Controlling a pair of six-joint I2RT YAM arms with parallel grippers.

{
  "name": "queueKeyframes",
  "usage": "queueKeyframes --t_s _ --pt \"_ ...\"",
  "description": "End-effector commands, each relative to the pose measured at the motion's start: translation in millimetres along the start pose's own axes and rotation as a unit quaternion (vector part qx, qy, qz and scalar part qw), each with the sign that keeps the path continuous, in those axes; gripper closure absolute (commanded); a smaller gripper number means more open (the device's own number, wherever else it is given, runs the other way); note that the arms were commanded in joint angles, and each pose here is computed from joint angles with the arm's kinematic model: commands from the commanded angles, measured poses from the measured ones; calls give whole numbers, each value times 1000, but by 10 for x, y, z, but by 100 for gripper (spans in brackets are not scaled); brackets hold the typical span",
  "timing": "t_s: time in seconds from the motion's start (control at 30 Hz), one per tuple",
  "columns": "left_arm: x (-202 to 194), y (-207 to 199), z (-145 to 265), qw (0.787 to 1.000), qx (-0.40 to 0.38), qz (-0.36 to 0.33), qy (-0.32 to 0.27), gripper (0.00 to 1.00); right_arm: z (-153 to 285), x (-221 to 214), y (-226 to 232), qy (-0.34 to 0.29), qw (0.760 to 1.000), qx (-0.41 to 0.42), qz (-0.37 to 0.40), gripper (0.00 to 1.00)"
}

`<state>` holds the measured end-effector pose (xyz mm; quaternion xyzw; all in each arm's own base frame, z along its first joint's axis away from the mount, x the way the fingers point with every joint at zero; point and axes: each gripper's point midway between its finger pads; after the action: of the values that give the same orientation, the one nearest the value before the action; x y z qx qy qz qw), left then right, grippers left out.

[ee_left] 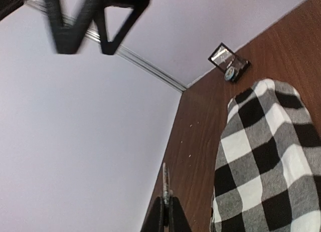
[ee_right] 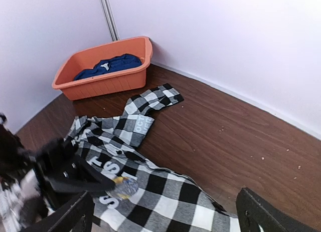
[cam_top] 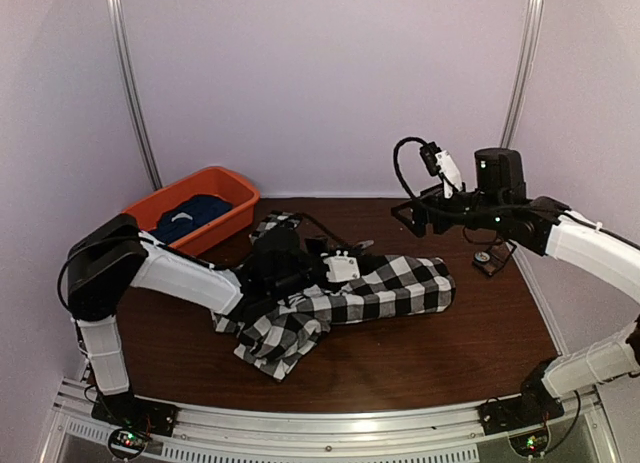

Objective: Pin the brooch onto the clothing
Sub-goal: Pass from the left arm to the right

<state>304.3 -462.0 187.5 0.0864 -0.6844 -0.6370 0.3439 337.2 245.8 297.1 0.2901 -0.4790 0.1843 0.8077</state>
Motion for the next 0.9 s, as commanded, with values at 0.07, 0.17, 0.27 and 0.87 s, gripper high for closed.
queueKeyframes --t_s 0.07,0.17,0.27,0.87 --pt "554 223 113 935 -167 312 -33 100 135 -235 -77 -72 974 -15 216 0" --pt "730 236 283 891 -237 383 -57 100 163 -317 88 -77 965 33 247 0" --pt "851 296 491 852 -286 430 -83 100 200 -316 268 -81 962 84 247 2" --pt "682 420 952 734 -390 553 -51 100 121 -368 968 32 963 242 115 24"
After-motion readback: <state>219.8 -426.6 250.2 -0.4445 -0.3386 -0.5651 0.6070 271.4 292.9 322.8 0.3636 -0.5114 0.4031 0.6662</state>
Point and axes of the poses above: each gripper's point midway between its finger pads, its own z axis back along the fingers, its own y axis along the line the jaws close on, x = y × z, and after that the axes turned 9 degrees about -z, right-handed
